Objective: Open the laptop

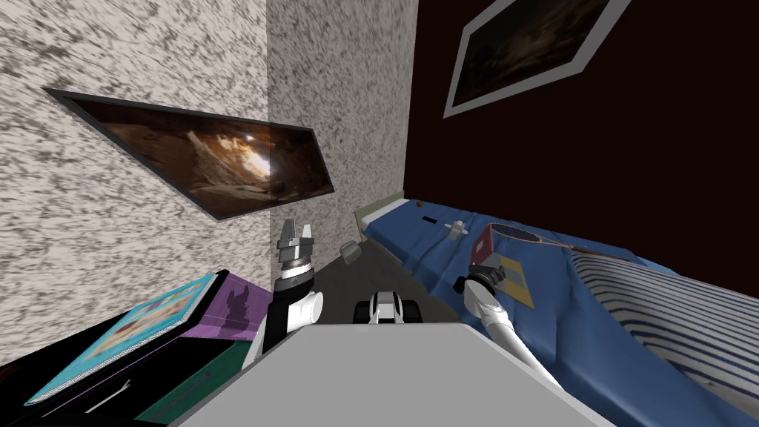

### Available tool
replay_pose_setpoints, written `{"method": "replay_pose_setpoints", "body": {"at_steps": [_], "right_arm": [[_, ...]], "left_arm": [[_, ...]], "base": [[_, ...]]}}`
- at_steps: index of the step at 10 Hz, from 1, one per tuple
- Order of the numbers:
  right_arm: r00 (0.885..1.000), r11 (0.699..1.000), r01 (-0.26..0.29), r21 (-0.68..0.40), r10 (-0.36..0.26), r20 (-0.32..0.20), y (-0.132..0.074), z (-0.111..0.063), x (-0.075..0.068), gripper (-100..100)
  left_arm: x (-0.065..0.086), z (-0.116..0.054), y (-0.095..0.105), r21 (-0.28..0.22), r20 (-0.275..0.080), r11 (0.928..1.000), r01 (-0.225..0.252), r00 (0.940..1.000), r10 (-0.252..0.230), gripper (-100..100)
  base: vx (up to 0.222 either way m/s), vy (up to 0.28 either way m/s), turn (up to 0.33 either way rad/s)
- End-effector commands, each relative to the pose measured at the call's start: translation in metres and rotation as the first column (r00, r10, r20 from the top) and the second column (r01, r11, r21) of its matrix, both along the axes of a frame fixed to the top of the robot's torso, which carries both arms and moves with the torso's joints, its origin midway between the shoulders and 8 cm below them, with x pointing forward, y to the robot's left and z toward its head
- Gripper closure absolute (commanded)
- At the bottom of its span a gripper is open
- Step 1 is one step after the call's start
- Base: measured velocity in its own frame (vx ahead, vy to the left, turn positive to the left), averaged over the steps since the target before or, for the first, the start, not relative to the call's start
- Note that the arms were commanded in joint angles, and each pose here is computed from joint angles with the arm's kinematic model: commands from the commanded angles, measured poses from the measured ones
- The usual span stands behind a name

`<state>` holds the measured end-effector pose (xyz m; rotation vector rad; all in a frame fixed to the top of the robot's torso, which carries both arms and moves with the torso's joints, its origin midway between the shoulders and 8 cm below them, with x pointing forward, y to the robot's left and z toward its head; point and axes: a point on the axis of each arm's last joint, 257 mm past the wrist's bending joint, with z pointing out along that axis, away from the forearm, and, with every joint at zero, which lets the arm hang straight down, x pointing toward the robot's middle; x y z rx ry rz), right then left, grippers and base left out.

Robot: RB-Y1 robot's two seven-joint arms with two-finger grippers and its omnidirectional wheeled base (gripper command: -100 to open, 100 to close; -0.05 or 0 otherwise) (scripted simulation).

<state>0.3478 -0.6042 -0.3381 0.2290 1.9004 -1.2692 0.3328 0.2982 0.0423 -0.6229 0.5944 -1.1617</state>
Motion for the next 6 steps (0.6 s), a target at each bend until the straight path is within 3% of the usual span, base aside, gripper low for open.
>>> {"method": "replay_pose_setpoints", "body": {"at_steps": [1, 6], "right_arm": [[0.998, 0.996, 0.041, -0.082, -0.045, -0.050, -0.017, 0.007, -0.011, -100], [0.981, 0.957, 0.101, -0.272, -0.142, -0.132, -0.052, 0.034, -0.032, -100]], "left_arm": [[0.000, 0.000, 0.000, 0.000, 0.000, 1.0000, 0.000, 1.0000, 0.000, 0], [0.000, 0.000, 0.000, 0.000, 0.000, 1.0000, 0.000, 1.0000, 0.000, 0]], "base": [[0.031, 0.016, 0.019], [0.034, 0.016, 0.099]]}}
